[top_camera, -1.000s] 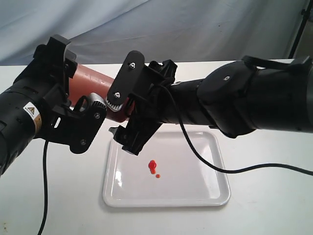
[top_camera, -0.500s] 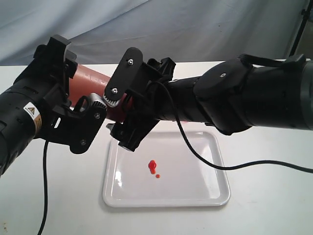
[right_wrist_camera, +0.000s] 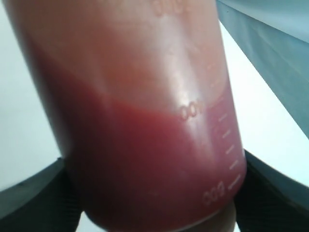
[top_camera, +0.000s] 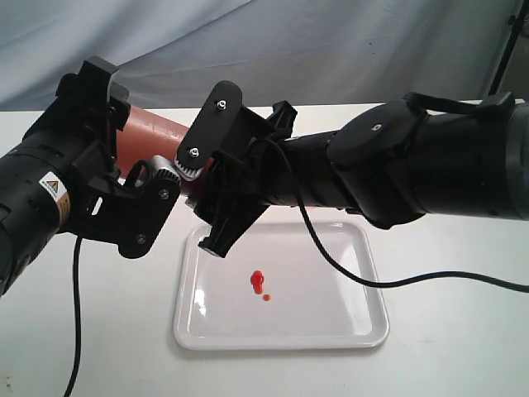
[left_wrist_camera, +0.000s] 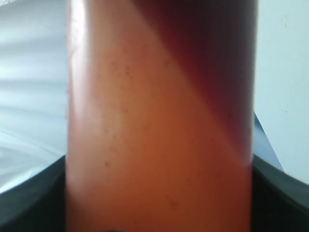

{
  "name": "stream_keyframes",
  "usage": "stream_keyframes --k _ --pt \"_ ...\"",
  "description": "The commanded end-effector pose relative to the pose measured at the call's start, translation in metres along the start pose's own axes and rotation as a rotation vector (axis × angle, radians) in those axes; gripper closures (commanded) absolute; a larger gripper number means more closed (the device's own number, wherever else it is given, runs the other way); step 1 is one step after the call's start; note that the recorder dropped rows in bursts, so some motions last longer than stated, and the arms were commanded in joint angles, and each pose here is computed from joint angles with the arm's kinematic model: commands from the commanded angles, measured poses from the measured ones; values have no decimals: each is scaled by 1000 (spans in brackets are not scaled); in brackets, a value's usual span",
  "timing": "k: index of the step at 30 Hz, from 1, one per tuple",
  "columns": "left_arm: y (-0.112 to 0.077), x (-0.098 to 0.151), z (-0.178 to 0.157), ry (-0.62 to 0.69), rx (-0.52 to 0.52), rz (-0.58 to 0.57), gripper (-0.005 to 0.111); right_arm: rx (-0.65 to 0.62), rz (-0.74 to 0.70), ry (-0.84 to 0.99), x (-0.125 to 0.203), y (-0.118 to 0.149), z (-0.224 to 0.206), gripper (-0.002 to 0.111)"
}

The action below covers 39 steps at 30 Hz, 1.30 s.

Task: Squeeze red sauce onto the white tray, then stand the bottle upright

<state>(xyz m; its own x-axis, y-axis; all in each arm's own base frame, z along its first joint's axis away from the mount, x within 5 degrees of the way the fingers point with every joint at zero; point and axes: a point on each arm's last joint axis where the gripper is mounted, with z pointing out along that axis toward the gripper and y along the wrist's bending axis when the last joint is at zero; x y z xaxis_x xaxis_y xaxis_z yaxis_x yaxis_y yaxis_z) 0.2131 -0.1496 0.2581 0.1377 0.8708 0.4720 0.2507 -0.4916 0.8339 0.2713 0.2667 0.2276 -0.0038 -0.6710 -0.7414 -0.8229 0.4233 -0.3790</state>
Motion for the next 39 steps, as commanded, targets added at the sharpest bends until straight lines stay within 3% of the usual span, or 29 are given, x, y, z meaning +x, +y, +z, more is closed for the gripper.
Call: stream_keyframes --k 1,2,14,18,24,27,35,39 --pt "6 3 -3 12 -37 -16 107 -57 -13 -19 -2 2 -1 101" --pt "6 3 -3 8 -37 -16 107 -61 -13 -20 -2 3 -1 108" --pt "6 2 -3 -1 -36 -13 107 -27 -2 -13 -2 0 -1 107" --pt "6 2 -3 -1 -36 -13 107 -24 -12 -13 -2 -1 -1 88" --pt "6 2 -3 -1 -36 -13 107 -24 -37 -11 -2 -1 -1 27" --pt "6 2 -3 -1 -36 -13 107 -22 -37 -11 -2 -1 -1 14" --pt "6 2 -3 -1 -36 -13 107 -22 -40 -11 -2 -1 -1 16" --pt "6 2 -3 -5 -36 -14 107 -8 -40 -10 -2 -2 -2 30"
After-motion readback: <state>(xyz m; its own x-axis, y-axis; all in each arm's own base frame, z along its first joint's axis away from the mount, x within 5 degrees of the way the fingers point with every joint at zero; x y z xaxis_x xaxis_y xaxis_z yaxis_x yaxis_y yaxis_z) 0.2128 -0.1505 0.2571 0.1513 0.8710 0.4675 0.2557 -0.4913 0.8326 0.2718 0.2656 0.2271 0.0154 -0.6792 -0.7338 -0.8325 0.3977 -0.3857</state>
